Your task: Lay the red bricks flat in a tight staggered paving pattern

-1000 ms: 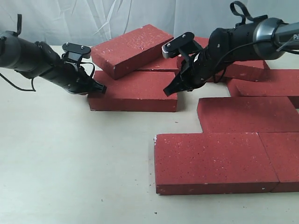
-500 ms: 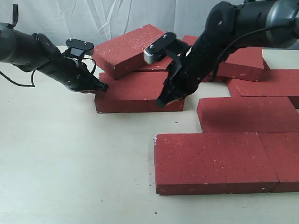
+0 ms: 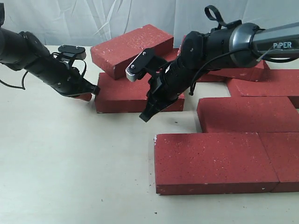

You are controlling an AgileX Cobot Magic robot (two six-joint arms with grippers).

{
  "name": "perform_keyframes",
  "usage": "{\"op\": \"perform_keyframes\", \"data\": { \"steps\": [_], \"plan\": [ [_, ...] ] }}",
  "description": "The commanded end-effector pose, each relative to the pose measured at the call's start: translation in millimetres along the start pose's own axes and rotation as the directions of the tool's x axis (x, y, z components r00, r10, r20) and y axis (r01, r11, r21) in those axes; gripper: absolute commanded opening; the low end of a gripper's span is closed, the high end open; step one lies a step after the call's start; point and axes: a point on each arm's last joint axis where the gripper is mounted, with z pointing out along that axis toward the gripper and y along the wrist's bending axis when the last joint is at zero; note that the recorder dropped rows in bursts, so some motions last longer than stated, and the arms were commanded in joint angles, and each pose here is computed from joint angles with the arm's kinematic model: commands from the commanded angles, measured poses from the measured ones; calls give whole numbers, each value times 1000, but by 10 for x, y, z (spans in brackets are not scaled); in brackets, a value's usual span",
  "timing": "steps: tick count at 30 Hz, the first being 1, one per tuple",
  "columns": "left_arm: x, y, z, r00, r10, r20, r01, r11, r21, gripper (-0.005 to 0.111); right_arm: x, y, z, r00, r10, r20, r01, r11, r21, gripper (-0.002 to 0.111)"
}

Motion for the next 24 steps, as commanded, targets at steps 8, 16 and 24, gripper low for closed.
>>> {"op": "perform_keyframes", "data": {
  "steps": [8, 16, 24],
  "plan": [
    [-46, -209, 108, 999, 28, 30, -28, 1000, 0, 0, -27, -102, 112, 998, -4, 63, -2, 996, 88, -1],
    [-67, -163, 86, 998, 41, 50, -39, 999, -29, 0, -99, 85, -445, 1000, 13, 1, -13, 999, -47, -1],
    [-24, -194, 7, 999, 43, -12, -43, 999, 32, 0, 42, 90, -111, 996, -53, -78, 46, 994, -97, -1]
  ]
}}
